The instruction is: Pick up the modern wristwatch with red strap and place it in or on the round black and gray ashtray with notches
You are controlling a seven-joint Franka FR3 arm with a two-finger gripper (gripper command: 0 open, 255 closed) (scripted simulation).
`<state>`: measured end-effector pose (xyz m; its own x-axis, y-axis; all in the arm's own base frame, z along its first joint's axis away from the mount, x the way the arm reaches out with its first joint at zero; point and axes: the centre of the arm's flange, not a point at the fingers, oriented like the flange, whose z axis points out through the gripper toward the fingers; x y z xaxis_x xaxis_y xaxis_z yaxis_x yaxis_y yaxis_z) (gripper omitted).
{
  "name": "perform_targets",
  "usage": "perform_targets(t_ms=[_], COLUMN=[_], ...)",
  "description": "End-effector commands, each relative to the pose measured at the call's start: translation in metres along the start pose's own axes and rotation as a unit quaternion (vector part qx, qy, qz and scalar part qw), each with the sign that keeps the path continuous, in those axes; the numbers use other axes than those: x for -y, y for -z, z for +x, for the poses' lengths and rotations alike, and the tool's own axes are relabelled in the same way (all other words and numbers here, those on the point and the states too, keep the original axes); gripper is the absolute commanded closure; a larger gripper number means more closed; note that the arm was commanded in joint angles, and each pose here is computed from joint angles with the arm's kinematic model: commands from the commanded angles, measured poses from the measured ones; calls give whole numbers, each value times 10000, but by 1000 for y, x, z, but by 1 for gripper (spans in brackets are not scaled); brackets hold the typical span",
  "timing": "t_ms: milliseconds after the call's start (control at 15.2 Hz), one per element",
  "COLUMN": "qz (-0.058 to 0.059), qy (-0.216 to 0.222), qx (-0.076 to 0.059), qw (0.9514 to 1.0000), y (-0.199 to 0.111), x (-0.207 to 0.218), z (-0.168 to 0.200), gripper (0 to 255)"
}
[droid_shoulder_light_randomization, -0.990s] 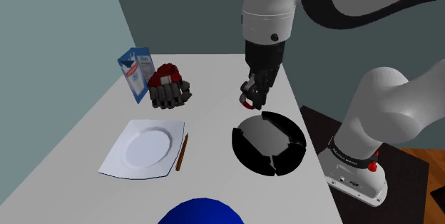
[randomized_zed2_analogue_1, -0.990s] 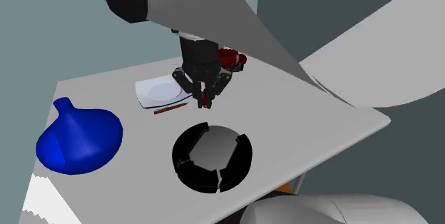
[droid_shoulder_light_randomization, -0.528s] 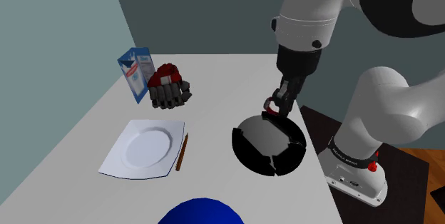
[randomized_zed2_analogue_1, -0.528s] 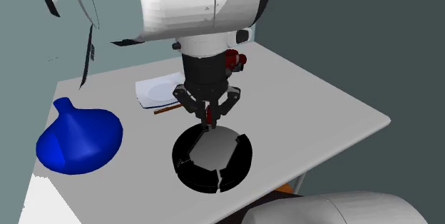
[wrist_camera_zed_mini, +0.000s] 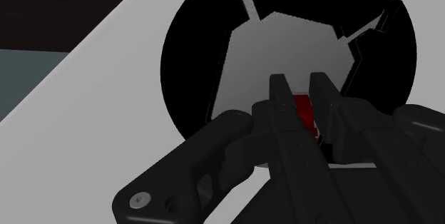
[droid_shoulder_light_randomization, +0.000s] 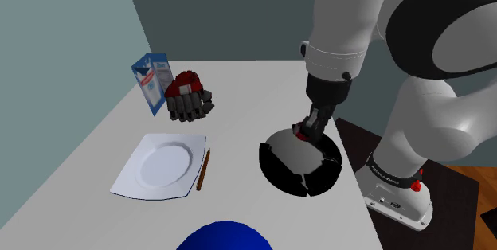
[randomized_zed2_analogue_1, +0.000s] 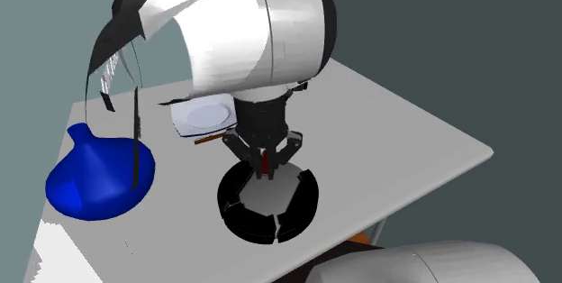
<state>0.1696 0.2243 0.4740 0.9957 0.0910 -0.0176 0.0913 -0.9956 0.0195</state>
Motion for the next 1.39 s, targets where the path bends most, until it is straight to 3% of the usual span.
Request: perform_targets(t_ms=[0, 264, 726, 792, 1122, 1320], qz=[0, 0, 0, 0, 0, 0], qy=[0, 0, 0, 0, 0, 0], qx=[-2, -2, -1, -1, -1, -2], qw=[10000, 10000, 10000, 10000, 10000, 10000], y=[-11, -31, -31, -31, -31, 9], x=[0, 0, 0, 0, 0, 0], z=[1, 1, 1, 1, 1, 1], gripper=[255, 255, 255, 0, 0, 0])
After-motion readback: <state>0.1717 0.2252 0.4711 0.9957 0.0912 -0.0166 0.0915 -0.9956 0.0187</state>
